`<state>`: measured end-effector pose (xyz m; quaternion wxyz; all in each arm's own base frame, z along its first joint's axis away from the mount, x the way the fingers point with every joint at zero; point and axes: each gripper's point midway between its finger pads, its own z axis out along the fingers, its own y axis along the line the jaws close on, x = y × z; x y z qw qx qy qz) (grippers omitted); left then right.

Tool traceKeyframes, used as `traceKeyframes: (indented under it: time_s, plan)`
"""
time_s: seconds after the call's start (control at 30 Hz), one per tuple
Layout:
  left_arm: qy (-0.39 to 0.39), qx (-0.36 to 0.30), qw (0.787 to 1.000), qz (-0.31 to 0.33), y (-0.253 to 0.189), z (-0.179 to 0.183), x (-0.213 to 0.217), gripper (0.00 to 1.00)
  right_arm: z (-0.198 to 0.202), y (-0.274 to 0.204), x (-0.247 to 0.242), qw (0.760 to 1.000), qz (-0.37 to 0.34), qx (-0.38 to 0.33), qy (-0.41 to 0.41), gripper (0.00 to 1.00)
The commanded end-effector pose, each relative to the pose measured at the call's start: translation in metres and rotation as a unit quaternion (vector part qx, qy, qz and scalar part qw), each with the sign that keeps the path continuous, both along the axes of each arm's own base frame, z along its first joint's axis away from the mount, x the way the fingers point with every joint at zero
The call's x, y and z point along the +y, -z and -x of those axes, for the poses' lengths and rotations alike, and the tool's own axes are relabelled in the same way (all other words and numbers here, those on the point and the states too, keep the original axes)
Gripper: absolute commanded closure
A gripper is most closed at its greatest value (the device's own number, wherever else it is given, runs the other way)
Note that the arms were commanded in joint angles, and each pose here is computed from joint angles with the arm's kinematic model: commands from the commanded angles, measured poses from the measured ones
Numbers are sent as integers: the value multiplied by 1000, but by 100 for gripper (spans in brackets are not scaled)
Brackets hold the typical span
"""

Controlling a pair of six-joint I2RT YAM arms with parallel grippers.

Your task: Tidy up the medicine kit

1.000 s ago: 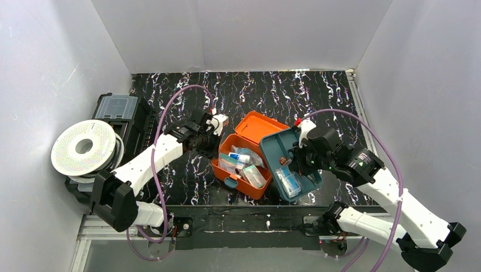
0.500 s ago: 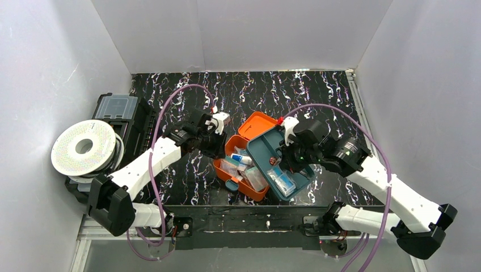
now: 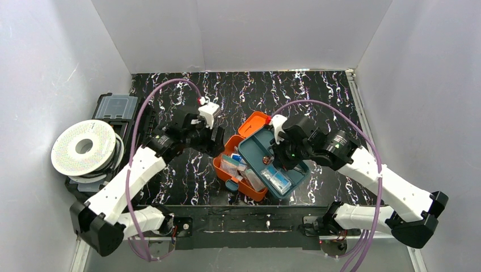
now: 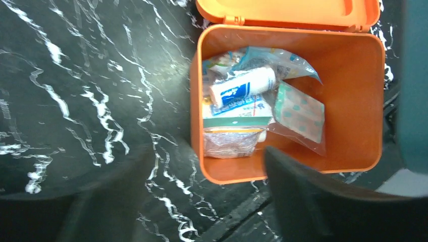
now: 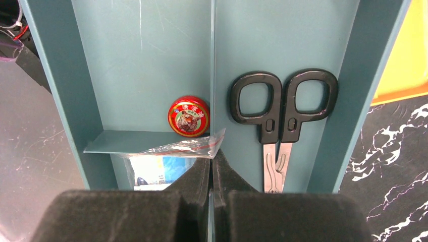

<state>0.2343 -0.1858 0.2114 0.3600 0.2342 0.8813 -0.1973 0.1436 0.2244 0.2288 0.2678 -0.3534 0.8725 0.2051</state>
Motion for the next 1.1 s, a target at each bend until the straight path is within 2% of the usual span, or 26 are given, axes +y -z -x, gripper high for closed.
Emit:
traceKeyframes:
  time_s: [0.0,0.2,0.37,0.63,1.07]
  plan:
    - [-64,-45,997,-19,-32,14,38,2,-16,-26,26,998,-30,-50,-39,99]
    - [-104,-71,992,19,-40,29,54,2,-28,-23,48,995,-17,-66,-74,99]
    - [-93,-93,989,72,-41,46,52,2,-36,-21,64,992,-14,-82,-90,99]
    - [-69,-72,988,120,-31,70,45,2,-44,-6,80,992,-8,-79,-95,99]
    - [-67,-60,985,145,-9,85,46,2,-61,28,87,994,28,-74,-71,99]
